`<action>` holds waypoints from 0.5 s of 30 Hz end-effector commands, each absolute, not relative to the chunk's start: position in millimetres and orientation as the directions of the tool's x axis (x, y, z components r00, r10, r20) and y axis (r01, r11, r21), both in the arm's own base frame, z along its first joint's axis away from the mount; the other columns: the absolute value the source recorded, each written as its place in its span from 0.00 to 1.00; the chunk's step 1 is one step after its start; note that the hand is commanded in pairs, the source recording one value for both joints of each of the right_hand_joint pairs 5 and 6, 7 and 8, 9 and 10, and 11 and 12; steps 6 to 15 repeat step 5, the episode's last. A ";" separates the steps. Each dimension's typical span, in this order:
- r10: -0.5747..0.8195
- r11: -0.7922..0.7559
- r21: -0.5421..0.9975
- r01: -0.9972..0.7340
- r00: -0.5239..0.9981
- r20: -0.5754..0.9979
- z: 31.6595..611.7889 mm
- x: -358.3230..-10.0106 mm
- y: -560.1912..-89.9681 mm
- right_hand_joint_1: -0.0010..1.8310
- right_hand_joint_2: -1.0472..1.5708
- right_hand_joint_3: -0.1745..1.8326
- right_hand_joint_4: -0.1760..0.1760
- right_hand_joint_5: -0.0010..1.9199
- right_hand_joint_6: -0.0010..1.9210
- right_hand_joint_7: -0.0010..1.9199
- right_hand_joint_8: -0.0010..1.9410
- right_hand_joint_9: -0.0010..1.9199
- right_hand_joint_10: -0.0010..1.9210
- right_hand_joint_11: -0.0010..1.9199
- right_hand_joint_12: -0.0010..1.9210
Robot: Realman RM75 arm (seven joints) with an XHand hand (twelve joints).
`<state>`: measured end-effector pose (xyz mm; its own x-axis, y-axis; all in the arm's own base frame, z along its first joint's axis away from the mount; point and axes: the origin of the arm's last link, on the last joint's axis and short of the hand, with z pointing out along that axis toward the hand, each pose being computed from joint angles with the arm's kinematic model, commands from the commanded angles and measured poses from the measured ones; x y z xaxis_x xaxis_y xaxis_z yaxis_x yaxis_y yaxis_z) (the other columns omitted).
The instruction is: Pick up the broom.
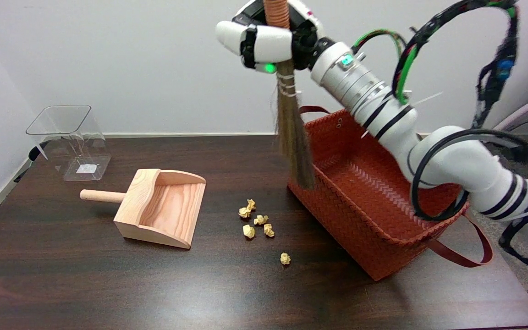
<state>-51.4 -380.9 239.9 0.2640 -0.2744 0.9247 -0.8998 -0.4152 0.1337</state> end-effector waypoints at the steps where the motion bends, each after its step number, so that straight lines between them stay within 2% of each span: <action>1: -0.298 -0.322 0.143 -0.936 0.244 0.923 189.2 -109.6 -378.3 0.69 0.78 0.54 0.50 1.00 1.00 1.00 0.99 1.00 1.00 1.00 1.00; 5: -0.279 -0.292 0.167 -0.942 0.251 0.927 190.0 -127.1 -378.6 0.69 0.79 0.53 0.50 1.00 1.00 1.00 0.99 1.00 1.00 1.00 1.00; 15: -0.279 -0.292 0.167 -0.942 0.251 0.927 190.0 -127.1 -378.6 0.69 0.79 0.53 0.50 1.00 1.00 1.00 0.99 1.00 1.00 1.00 1.00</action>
